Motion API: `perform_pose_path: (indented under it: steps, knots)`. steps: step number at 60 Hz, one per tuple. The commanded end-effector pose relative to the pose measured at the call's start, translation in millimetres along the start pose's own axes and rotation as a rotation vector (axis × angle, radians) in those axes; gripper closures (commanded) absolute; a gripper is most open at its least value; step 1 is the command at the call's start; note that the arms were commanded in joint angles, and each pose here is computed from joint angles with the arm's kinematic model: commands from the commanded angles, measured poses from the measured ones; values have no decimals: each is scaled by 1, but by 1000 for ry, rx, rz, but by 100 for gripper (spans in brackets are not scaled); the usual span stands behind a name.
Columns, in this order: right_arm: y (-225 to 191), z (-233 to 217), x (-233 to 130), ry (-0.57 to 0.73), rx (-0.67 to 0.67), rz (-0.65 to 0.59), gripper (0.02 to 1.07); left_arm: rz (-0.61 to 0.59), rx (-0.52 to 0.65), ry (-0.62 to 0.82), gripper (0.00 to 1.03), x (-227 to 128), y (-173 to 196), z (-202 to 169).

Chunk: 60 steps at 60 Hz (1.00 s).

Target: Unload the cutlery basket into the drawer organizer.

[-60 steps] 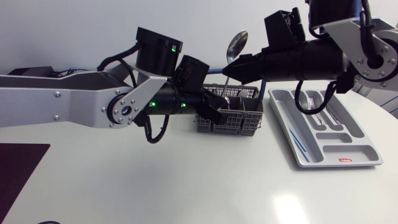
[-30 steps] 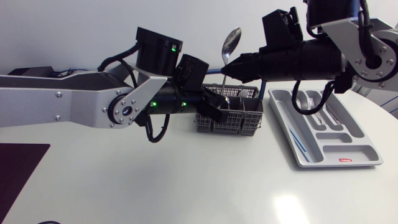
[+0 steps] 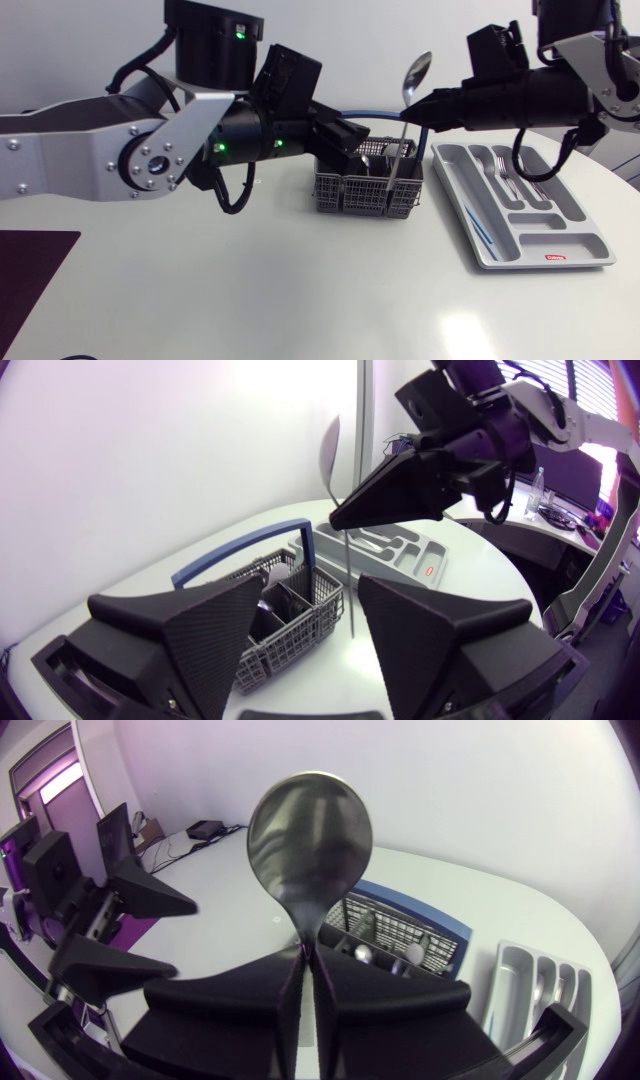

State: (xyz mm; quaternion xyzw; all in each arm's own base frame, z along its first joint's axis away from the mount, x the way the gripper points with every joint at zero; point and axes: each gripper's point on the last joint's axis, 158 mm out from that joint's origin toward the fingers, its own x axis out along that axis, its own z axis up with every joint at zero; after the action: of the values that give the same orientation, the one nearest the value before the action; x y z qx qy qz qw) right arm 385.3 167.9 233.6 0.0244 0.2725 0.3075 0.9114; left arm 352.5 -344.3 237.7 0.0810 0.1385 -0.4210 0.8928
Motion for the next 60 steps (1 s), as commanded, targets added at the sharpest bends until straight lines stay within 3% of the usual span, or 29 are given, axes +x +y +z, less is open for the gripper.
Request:
perform_pose_path:
  steps: [1, 20, 31, 44, 60]
  knots:
    - [-31, -10, -12, 17, 1, -55, 100, 29, 60, 13, 29, -5, 4, -6]
    - [-185, -63, -38, 163, 97, -270, 100, 95, 100, 88, 27, -13, 30, -30]
    - [-253, -67, -45, 186, 127, -358, 99, 117, 115, 99, 26, -20, 41, -37]
    - [-305, -69, -37, 246, 118, -451, 99, 140, 115, 118, 26, -25, 52, -47]
    - [-346, -111, -19, 353, 166, -492, 98, 165, 117, 139, 23, -28, 65, -62]
